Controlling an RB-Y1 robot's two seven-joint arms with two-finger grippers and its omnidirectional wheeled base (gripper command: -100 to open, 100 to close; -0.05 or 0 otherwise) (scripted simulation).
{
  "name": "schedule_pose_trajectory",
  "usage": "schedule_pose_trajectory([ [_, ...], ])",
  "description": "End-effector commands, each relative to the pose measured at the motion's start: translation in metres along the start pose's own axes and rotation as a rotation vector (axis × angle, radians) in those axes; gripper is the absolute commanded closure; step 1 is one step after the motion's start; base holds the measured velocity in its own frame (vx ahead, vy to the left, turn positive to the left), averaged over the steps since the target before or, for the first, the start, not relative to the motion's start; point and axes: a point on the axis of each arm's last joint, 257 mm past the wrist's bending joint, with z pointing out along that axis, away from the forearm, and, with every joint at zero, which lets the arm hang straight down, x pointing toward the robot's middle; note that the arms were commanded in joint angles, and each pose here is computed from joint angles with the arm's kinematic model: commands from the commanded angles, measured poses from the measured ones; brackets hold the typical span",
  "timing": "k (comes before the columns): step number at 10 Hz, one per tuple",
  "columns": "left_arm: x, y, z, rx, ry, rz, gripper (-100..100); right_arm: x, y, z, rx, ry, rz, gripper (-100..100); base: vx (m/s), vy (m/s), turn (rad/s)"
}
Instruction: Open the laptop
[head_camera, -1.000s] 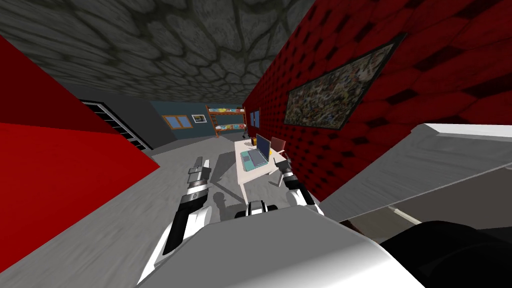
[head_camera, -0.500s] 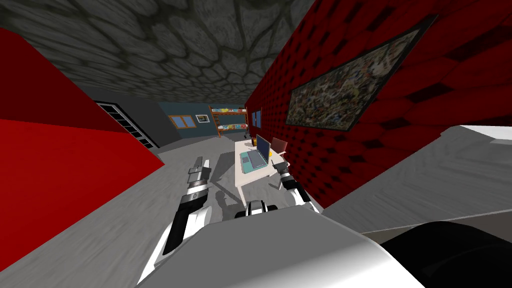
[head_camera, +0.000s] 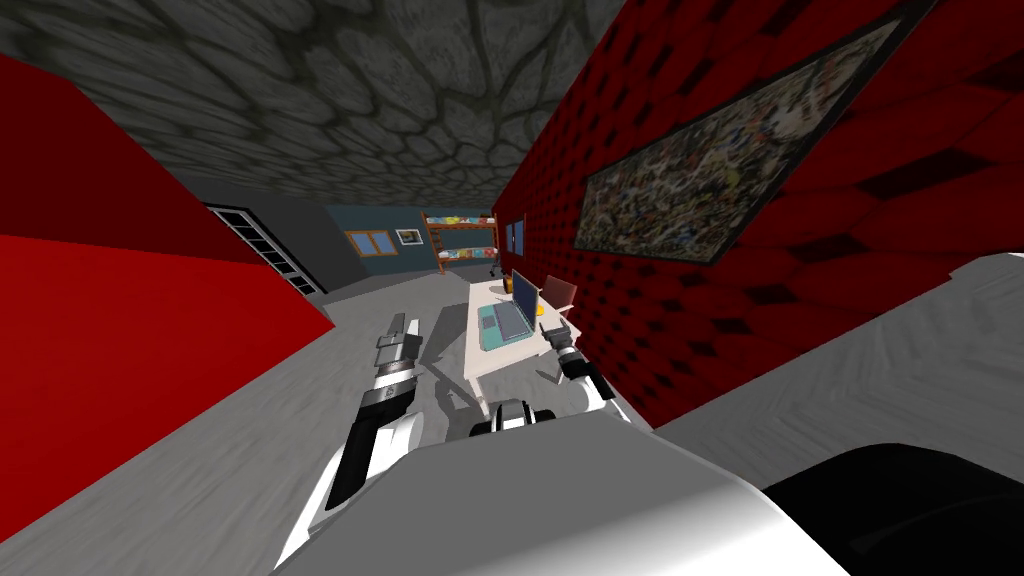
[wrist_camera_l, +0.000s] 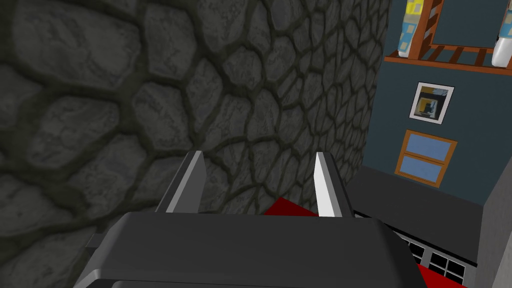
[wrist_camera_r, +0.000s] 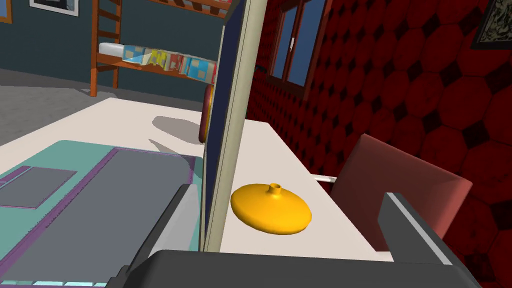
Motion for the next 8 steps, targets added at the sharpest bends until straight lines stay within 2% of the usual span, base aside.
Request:
schedule_pose_trajectory([
  [1, 0.0, 0.0, 0.0, 0.0, 0.0, 0.0, 0, -0.025, -0.016, 0.003, 0.027, -0.066, 0.162, -100, 0.055, -0.11, 0.083],
  [2, 0.0, 0.0, 0.0, 0.0, 0.0, 0.0, 0, -0.025, -0.016, 0.003, 0.026, -0.066, 0.172, -100, 0.039, -0.072, 0.035],
  [5, 0.0, 0.0, 0.0, 0.0, 0.0, 0.0, 0, -0.049, -0.035, 0.005, 0.045, -0.138, 0.36, -100, 0.047, -0.066, 0.065],
  [6, 0.0, 0.0, 0.0, 0.0, 0.0, 0.0, 0, -0.049, -0.035, 0.005, 0.045, -0.138, 0.361, -100, 0.038, -0.061, 0.028],
  [8, 0.0, 0.0, 0.0, 0.0, 0.0, 0.0, 0, -0.061, -0.05, 0.005, 0.051, -0.178, 0.482, -100, 0.028, -0.064, 0.057],
])
